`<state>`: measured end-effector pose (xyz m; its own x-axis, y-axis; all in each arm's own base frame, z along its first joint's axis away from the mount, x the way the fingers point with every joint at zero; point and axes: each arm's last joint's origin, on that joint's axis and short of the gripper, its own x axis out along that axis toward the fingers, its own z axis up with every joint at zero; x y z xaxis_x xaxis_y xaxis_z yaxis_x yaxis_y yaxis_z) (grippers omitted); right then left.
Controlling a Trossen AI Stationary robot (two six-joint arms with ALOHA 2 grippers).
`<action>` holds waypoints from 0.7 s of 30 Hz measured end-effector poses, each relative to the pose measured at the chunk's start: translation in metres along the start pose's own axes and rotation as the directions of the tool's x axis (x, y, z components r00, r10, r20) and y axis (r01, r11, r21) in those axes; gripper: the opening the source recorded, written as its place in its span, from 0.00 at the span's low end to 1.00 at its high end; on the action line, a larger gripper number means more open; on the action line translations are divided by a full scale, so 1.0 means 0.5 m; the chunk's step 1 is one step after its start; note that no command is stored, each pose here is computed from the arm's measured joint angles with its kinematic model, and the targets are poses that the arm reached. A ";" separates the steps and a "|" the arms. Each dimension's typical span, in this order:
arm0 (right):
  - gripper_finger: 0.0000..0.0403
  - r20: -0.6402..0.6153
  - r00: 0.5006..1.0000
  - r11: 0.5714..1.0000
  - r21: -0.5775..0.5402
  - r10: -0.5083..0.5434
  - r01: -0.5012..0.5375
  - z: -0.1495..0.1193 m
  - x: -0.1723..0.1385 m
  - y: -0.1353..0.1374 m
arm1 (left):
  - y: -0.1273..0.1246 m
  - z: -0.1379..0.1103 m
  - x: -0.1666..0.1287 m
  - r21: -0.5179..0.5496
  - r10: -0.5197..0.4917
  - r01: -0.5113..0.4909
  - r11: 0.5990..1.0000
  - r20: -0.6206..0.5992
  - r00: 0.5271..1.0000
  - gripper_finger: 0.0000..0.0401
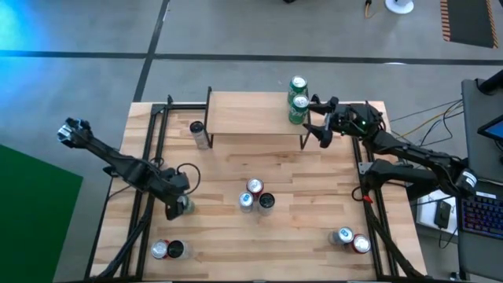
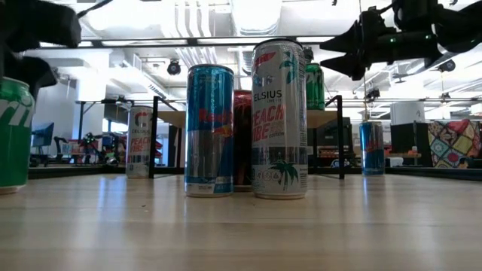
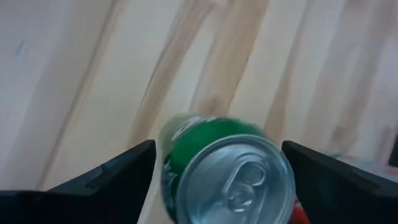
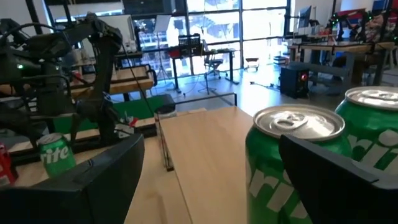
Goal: Place canned beverage on shelf
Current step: Put the green soda can on the shelf aligned with the other green soda cans
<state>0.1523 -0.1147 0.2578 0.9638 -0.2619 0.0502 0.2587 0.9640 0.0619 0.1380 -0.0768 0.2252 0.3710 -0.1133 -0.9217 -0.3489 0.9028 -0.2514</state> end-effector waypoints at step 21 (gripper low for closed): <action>0.85 -0.007 1.000 0.999 0.032 0.006 -0.005 0.000 0.002 0.002 | -0.027 0.024 0.016 0.176 0.173 -0.160 0.971 -0.058 0.983 0.73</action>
<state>0.1537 -0.1140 0.2578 0.9657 -0.2560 0.0431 0.2512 0.9634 0.0934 0.1558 -0.0848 0.2247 0.2550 0.0206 -0.9667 -0.2467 0.9681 -0.0444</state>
